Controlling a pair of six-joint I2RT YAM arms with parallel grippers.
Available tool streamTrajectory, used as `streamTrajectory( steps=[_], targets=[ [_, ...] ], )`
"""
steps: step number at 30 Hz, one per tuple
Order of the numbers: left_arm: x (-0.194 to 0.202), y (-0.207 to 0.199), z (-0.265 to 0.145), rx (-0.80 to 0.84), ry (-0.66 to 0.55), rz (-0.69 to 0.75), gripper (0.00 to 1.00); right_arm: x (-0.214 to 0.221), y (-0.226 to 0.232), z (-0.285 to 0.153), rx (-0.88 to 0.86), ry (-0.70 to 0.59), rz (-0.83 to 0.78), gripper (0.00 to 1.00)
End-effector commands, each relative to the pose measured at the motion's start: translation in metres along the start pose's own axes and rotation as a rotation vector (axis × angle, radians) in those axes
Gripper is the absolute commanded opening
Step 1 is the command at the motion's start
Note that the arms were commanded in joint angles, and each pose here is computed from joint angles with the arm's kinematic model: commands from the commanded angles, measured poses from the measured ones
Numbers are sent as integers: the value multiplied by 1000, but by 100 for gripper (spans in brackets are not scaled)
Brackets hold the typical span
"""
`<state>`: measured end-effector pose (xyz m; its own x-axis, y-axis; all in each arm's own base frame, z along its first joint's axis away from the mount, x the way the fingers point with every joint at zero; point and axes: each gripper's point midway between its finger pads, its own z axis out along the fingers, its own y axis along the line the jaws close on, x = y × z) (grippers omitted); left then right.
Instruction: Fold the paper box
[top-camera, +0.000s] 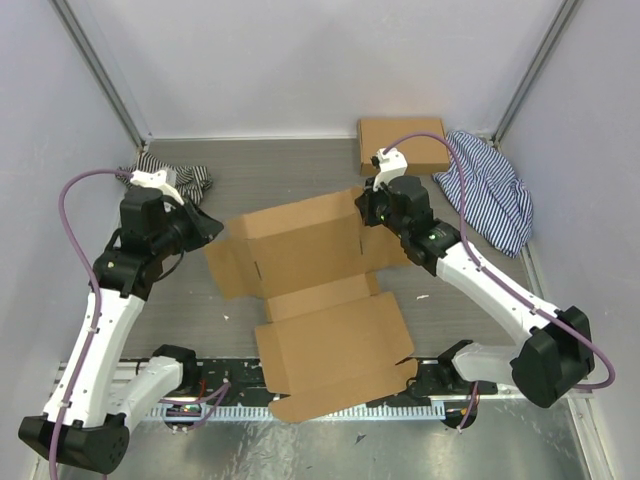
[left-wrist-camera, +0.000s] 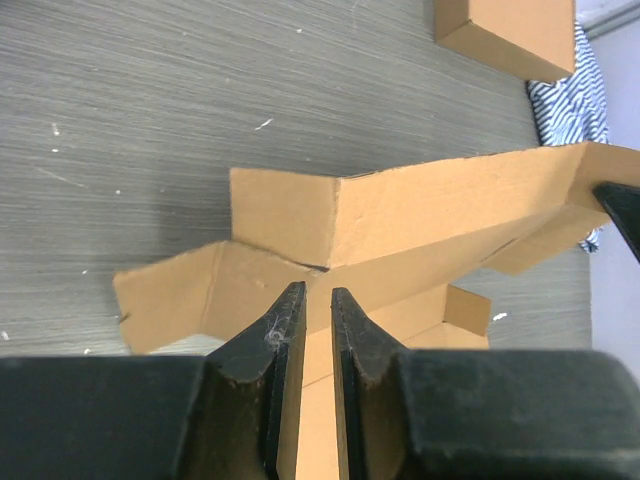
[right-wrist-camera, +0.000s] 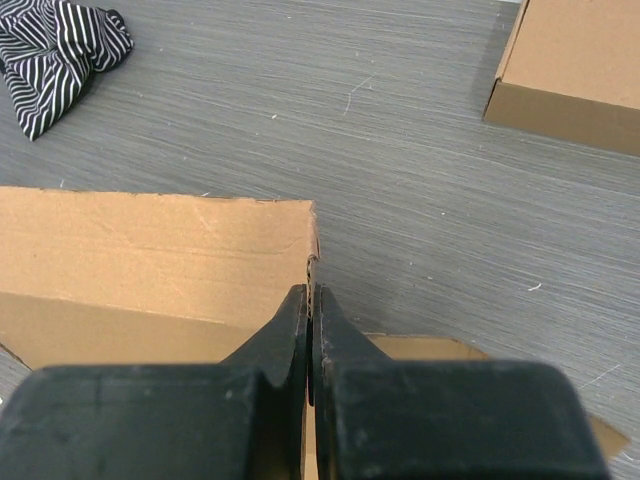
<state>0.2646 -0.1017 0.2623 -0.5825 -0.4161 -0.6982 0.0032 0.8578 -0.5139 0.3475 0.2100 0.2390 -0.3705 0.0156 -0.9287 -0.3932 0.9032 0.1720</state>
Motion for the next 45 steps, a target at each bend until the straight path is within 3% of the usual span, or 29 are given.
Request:
streamTrajectory(
  steps=[1,5,9,13,17,24,31,45],
  targets=[
    [-4,-22,-1,111,-6,-3,23,-37,11,-4,-31,-105,12,2],
    [-7,-10,3,48,-22,4,23,-39,10,-6,-29,-115,8,2],
    [-18,48,4,-257,-99,54,26,-43,13,-12,-50,-138,2,2],
    [-10,84,14,-446,-46,88,27,-44,14,-16,-58,-143,-11,2],
    [6,78,38,-386,29,61,27,-44,18,-18,-85,-140,-28,2],
    [-1,71,61,-325,-19,55,27,-45,24,-23,-122,-138,-48,2],
    [8,64,72,-270,23,58,27,-45,24,-22,-125,-138,-53,2],
    [-1,45,51,-171,-54,38,27,-32,16,-7,-77,-102,-57,2]
  ],
)
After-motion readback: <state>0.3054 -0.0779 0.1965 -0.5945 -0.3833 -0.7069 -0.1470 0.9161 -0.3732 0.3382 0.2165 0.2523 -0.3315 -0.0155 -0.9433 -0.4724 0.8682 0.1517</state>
